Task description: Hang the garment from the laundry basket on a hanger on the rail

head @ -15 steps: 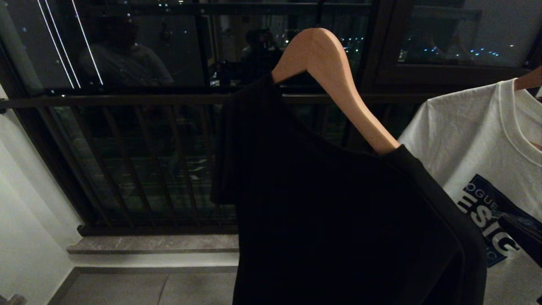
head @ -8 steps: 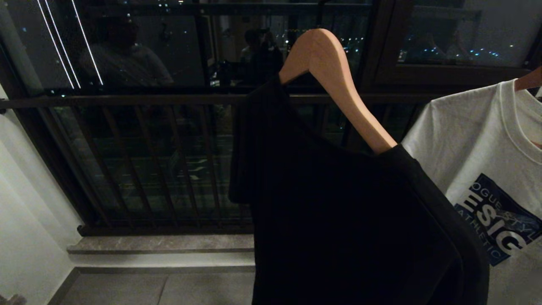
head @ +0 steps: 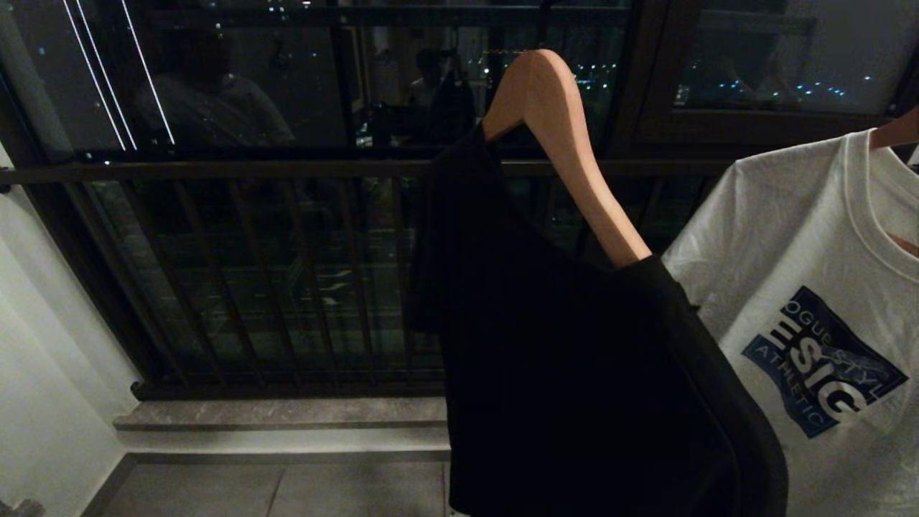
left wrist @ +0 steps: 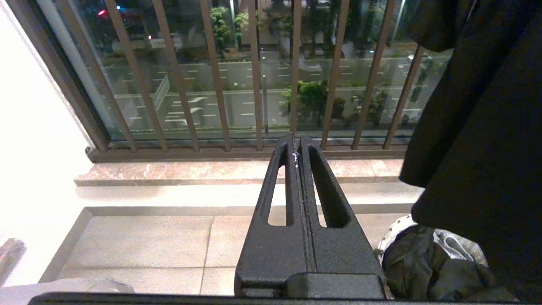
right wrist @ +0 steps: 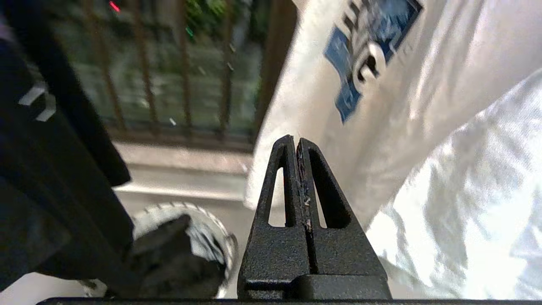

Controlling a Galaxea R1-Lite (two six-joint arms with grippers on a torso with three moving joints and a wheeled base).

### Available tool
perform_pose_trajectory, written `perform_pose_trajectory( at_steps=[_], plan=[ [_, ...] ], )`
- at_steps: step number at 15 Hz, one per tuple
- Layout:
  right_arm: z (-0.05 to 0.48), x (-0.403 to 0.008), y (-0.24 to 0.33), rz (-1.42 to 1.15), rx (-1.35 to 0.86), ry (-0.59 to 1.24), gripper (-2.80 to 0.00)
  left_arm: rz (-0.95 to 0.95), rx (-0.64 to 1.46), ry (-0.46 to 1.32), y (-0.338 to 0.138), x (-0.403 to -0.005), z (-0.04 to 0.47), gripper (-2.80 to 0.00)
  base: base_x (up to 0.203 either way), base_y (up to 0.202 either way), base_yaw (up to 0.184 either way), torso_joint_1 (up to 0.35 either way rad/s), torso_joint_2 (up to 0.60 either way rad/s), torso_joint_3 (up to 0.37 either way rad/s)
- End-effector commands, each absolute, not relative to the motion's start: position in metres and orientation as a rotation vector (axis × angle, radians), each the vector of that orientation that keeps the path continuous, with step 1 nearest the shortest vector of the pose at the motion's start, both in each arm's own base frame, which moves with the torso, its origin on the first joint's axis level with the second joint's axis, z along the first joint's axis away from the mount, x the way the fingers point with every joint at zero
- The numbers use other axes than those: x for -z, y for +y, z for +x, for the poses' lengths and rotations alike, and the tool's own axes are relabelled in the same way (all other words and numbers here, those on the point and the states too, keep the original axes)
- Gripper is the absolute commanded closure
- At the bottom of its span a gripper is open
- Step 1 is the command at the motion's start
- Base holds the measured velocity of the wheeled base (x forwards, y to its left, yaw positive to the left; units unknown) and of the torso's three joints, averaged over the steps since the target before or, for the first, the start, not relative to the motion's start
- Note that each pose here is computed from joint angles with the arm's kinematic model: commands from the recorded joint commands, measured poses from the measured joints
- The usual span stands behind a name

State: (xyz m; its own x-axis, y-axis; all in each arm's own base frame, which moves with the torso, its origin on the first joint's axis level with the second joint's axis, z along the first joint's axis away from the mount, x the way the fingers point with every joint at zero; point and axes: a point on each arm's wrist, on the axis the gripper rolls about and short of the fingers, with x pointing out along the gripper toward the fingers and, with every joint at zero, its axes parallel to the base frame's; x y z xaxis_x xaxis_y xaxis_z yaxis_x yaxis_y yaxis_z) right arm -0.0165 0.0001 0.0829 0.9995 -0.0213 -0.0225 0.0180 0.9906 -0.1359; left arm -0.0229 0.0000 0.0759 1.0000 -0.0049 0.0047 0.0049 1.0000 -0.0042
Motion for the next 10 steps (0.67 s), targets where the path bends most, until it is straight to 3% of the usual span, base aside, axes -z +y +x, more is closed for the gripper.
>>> perform_pose_trajectory(
  at_steps=[1, 10],
  plan=[
    [-0.0236, -0.0793, 0.0004, -0.136, 0.003, -0.048, 0.0, -0.005, 0.005, -0.003, 0.0, -0.0755, -0.0227, 0.0, 0.0, 0.0, 0.0, 0.0, 0.0, 0.0],
    [-0.0228, -0.0752, 0.0003, -0.05, -0.002, 0.003, 0.0, -0.002, 0.005, -0.003, 0.0, -0.0755, -0.0227, 0.0, 0.0, 0.0, 0.0, 0.0, 0.0, 0.0]
  ],
)
